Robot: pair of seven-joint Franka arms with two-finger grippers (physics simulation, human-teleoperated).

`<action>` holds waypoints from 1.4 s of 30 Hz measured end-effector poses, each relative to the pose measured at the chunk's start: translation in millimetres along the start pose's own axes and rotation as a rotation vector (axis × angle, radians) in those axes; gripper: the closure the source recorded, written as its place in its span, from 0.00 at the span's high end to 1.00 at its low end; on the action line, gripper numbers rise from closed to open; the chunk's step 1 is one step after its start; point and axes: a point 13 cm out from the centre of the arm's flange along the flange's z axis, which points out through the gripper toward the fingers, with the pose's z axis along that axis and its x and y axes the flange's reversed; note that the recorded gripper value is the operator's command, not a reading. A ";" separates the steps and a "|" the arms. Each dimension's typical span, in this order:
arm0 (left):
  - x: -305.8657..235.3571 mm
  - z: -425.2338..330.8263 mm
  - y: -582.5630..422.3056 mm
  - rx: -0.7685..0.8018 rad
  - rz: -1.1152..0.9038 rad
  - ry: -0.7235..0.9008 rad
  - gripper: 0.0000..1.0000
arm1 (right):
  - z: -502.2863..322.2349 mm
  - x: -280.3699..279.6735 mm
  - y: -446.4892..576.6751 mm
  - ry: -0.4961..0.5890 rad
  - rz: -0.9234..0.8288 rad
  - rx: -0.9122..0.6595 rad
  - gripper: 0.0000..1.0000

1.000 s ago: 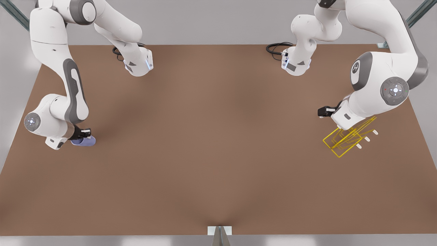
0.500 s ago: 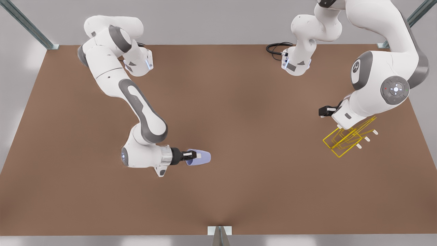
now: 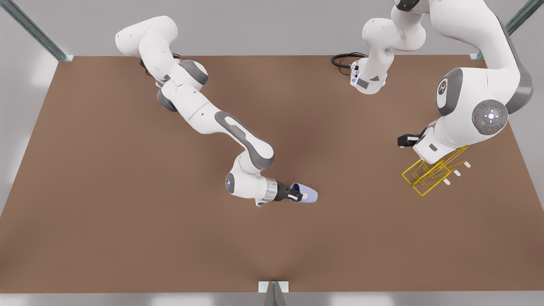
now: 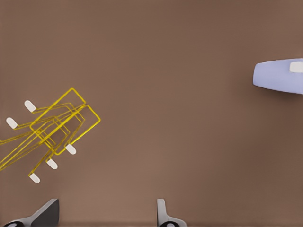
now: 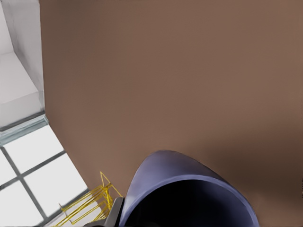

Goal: Place the cup on the cup holder

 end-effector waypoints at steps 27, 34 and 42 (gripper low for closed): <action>-22.0 43.6 -176.5 -0.045 -0.022 0.030 1.00 | -324.3 -89.7 56.7 -0.201 0.209 0.256 1.00; -104.3 166.4 -308.8 -0.032 -0.266 -0.051 1.00 | -667.4 -70.5 -99.8 -0.496 0.109 0.723 1.00; -143.5 207.4 -346.0 0.157 -0.627 -0.139 1.00 | -675.2 -95.1 -109.8 -0.426 -0.182 0.909 1.00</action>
